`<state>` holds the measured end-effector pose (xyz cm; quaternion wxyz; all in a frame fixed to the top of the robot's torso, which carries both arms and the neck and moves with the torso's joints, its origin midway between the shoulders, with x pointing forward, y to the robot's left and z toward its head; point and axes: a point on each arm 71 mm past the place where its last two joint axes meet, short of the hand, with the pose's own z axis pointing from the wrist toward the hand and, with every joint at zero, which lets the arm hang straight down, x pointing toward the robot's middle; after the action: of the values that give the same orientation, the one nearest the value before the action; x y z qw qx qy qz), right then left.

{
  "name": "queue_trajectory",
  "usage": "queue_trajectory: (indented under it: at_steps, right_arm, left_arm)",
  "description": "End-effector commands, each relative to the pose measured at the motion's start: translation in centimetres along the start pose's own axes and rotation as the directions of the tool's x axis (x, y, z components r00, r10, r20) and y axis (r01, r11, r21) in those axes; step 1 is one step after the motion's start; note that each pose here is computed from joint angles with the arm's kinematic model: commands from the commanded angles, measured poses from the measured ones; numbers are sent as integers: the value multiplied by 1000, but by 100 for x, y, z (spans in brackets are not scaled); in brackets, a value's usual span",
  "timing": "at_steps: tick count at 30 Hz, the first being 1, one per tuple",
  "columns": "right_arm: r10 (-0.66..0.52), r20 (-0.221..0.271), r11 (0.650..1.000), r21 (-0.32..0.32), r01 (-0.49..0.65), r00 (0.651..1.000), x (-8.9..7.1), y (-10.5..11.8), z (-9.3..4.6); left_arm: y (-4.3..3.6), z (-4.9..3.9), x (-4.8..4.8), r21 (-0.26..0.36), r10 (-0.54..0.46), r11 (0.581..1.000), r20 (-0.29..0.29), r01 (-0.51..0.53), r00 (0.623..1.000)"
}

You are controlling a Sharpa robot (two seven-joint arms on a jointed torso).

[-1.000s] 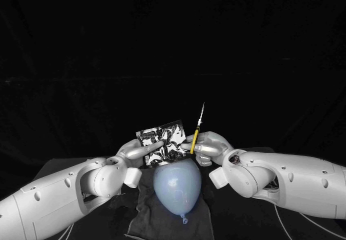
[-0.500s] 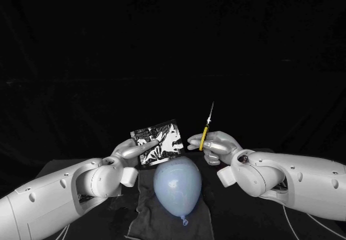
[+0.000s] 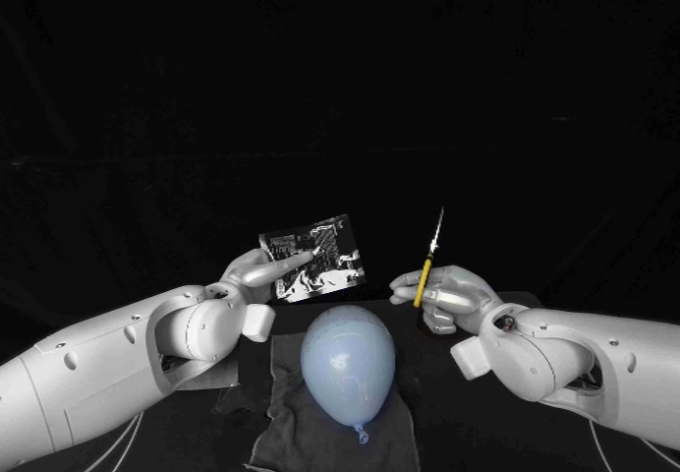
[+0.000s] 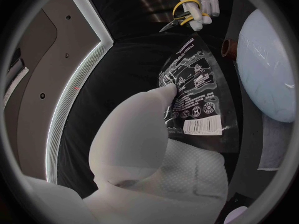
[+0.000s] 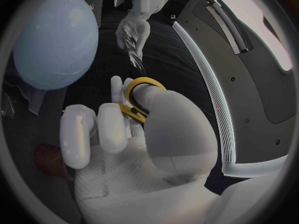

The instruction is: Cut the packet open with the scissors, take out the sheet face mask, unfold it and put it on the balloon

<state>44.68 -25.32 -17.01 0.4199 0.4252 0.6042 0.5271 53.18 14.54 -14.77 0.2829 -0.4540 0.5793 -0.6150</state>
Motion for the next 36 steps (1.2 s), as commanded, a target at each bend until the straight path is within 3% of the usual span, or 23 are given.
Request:
queue_trajectory:
  at_steps: [1,12,26,36]
  right_arm:
    - [-40,-36,999,34,41,999,55,-77,-103]
    - [-106,-112,986,116,119,988,173,-292,-342]
    - [-52,-266,980,172,100,962,353,-474,-629]
    - [123,-178,975,207,-85,976,347,-667,-841]
  left_arm:
    - [-14,39,28,-2,41,999,22,-41,999]
    - [8,137,128,-11,59,998,45,-58,997]
    - [59,231,376,-16,32,999,-38,-32,999]
    - [154,288,519,-21,-3,1000,-105,0,994]
